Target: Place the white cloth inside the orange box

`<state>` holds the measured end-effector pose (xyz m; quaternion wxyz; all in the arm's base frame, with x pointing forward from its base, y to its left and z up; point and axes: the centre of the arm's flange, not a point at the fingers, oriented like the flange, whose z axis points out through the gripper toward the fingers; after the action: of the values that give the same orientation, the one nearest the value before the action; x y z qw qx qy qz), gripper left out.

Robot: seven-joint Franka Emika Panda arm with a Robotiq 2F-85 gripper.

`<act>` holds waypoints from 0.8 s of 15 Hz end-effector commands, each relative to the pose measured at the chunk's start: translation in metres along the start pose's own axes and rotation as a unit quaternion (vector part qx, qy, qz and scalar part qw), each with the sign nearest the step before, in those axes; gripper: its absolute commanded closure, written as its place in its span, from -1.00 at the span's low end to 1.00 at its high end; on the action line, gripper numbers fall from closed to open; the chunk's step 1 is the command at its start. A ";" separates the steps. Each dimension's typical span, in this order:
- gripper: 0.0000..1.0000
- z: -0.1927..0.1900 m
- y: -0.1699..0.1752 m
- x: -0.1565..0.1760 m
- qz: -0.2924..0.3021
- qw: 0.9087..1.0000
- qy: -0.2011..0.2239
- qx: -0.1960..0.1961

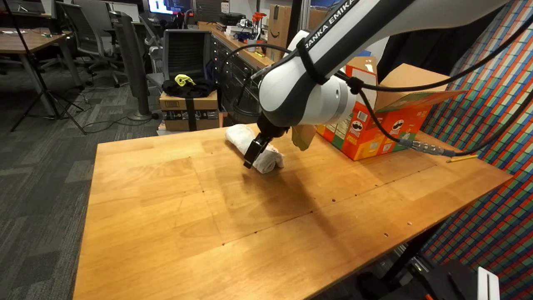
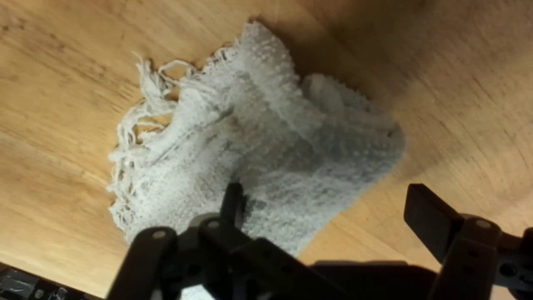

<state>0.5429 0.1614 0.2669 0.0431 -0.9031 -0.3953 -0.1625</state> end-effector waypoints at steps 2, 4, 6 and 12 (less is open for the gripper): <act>-0.48 -0.007 0.006 -0.023 -0.002 1.000 -0.003 -0.003; -0.13 -0.009 0.008 -0.027 0.001 1.000 -0.006 -0.003; 0.21 -0.013 0.008 -0.027 0.000 1.000 -0.007 -0.004; 0.84 -0.039 0.003 -0.023 0.000 1.000 -0.007 -0.016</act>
<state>0.5327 0.1383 0.2693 0.0327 -0.9060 -0.3922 -0.1557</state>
